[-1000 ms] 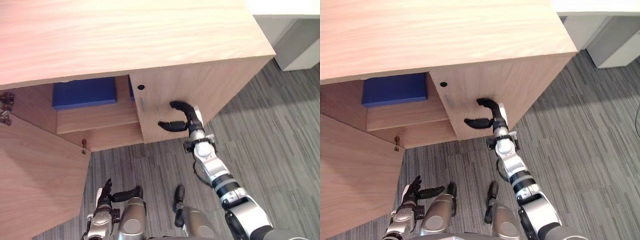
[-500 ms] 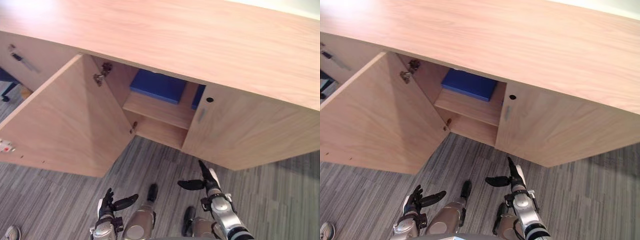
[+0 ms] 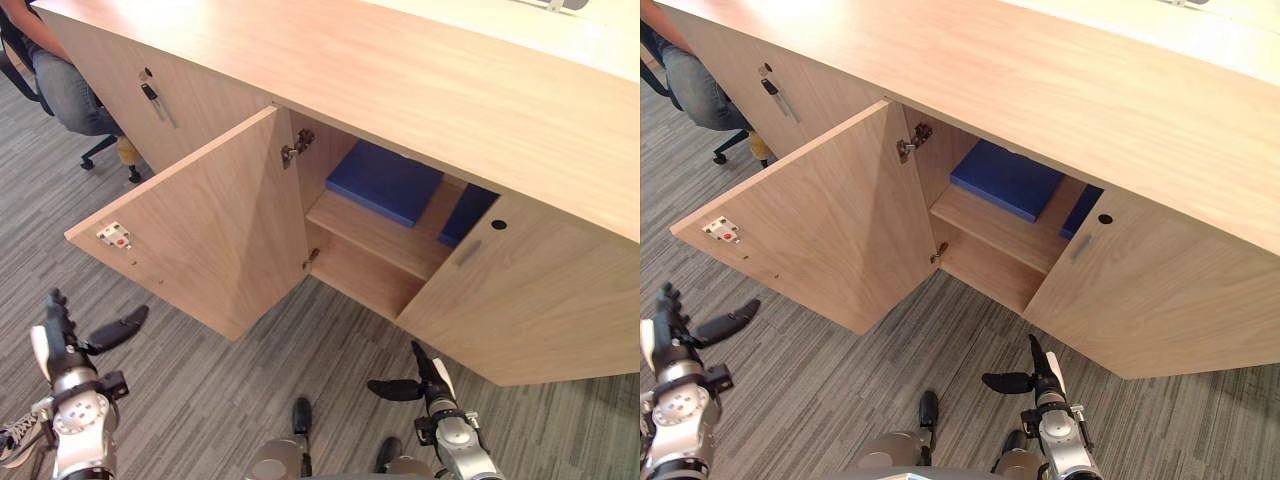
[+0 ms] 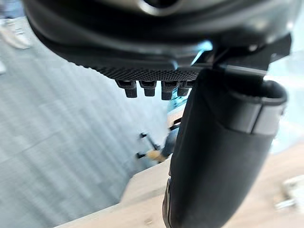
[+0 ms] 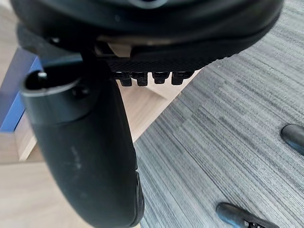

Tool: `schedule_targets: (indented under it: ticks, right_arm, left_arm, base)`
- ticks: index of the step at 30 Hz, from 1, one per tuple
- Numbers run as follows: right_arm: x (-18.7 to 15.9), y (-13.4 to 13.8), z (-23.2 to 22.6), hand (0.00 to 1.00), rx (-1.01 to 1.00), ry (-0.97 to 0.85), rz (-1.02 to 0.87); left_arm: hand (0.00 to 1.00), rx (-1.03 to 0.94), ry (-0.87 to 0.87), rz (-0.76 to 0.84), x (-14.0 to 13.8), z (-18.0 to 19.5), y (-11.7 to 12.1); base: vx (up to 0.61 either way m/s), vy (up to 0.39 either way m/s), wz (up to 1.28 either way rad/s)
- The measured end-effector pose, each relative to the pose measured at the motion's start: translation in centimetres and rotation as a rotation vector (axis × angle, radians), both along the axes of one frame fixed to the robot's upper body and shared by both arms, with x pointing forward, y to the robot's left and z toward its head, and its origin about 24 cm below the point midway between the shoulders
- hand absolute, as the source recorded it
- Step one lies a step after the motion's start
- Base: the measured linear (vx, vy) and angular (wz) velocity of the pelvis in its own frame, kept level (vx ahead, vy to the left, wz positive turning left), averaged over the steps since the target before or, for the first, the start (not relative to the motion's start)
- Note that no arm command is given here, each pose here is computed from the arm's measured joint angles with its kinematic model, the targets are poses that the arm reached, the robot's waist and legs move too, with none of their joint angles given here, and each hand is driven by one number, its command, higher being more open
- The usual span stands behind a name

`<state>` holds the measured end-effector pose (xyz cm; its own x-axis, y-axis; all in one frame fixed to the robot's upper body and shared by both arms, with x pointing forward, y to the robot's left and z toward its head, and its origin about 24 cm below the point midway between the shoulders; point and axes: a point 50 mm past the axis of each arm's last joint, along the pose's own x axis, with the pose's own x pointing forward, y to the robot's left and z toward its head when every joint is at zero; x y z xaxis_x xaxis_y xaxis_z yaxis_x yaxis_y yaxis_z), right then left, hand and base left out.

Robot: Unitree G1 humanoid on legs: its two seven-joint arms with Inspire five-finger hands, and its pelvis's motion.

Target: Walk over to the cabinet, pick up the folder, carry it to the office cabinet, place the folder inside the office cabinet, then close the office cabinet door

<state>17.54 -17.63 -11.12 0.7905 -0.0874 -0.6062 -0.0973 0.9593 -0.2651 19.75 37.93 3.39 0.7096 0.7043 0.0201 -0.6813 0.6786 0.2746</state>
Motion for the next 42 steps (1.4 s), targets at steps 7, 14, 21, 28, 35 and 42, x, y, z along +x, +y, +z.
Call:
schedule_targets:
  ticks: [7,14,21,28,35,42]
  right_arm:
    - [0.0,1.9,-0.1,1.00,0.055,0.006,0.042]
    - [-0.1,2.0,-0.2,1.00,0.057,0.012,0.051]
    - [-1.7,1.6,-1.2,1.00,0.074,0.070,-0.024]
    - [-3.4,0.6,-2.0,1.00,0.067,0.124,-0.077]
    - [-4.0,0.9,-2.1,1.00,0.075,0.129,-0.080]
    - [-3.9,0.5,-1.5,1.00,0.087,0.094,-0.096]
  left_arm:
    - [1.00,0.179,-0.132,-0.177,4.3,6.2,-1.6]
    - [1.00,0.149,-0.162,-0.165,3.9,5.4,-2.9]
    - [1.00,-0.035,-0.291,-0.263,-1.5,1.9,-10.1]
    - [1.00,-0.369,0.045,-0.587,-3.7,-6.2,-18.6]
    - [1.00,-0.394,0.136,-0.874,0.5,-6.8,-25.6]
    - [1.00,-0.042,0.083,-0.614,8.3,-2.5,-16.9]
  base:
    - [0.01,-0.001,0.00]
    - [-0.01,0.010,-0.10]
    - [-0.03,0.026,-0.09]
    - [-0.09,0.019,-0.13]
    - [-0.04,0.048,-0.63]
    - [0.06,0.007,-0.73]
